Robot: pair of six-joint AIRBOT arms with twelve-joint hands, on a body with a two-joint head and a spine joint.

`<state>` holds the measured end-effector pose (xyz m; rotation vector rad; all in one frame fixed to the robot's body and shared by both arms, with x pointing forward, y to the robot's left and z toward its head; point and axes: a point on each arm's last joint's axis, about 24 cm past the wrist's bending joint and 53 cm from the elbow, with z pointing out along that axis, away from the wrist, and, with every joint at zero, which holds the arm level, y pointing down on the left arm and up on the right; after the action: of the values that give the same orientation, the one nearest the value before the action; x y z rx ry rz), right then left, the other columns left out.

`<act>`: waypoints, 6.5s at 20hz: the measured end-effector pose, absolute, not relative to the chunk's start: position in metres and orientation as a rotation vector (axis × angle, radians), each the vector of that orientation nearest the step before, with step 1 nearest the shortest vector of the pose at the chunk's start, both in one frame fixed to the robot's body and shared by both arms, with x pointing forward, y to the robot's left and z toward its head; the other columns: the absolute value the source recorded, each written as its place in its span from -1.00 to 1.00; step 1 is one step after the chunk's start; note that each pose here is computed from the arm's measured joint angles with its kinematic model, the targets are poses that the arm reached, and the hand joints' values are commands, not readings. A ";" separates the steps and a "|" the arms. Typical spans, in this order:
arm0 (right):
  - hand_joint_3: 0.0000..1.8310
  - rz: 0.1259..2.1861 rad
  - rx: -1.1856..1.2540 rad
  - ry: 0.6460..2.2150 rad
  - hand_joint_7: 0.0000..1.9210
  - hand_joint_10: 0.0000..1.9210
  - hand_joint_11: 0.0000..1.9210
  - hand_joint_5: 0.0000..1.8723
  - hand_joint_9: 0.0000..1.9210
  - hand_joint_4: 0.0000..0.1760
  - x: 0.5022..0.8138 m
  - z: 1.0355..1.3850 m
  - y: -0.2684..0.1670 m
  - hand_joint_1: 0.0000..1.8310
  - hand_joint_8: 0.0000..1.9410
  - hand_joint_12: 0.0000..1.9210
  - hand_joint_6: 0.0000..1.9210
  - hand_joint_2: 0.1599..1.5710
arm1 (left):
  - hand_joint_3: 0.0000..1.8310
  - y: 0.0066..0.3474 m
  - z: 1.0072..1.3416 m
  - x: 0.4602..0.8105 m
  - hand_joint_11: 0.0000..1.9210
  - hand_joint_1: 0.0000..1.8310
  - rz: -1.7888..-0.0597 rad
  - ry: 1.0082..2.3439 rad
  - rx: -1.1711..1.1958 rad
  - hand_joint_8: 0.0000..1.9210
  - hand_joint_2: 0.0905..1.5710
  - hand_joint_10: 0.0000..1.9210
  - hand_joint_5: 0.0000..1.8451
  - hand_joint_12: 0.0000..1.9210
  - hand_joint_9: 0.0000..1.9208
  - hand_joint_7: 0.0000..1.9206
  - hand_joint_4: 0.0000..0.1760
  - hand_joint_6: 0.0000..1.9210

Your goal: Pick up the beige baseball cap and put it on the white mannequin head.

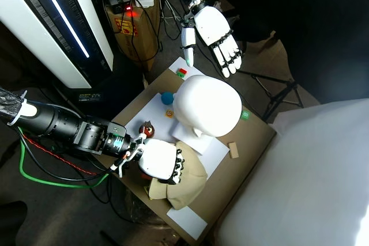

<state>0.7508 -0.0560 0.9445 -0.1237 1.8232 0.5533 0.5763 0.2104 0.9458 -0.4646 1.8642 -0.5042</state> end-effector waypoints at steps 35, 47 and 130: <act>-1.00 0.801 0.021 1.134 -0.05 0.27 -0.16 -0.13 -0.07 -1.00 0.715 1.196 -0.030 0.62 0.03 0.79 -0.01 0.39 | -1.00 0.225 0.954 0.592 -1.00 -1.00 -0.550 1.845 -0.419 -0.99 0.47 -1.00 -0.85 -0.68 -0.93 -0.90 -1.00 -0.99; -1.00 0.886 -0.044 0.990 -0.04 0.26 -0.15 -0.11 -0.05 -1.00 0.685 1.256 0.012 0.62 -0.02 0.77 0.01 0.38 | -1.00 0.225 0.954 0.591 -1.00 -1.00 -0.548 1.842 -0.418 -1.00 0.47 -1.00 -0.90 -0.73 -0.95 -0.93 -1.00 -1.00; -1.00 0.970 -0.277 1.764 -1.00 -1.00 -1.00 -1.00 -1.00 -0.14 0.517 1.028 0.040 -0.68 -1.00 -0.95 -1.00 0.06 | -1.00 0.251 0.947 0.577 -1.00 -1.00 -0.493 1.848 -0.480 -1.00 0.48 -1.00 -0.82 -0.60 -0.91 -0.87 -1.00 -1.00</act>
<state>0.5172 0.0400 1.0281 -0.2769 1.7642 0.9696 0.5765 0.2506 0.9466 -0.4796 1.8477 -0.4925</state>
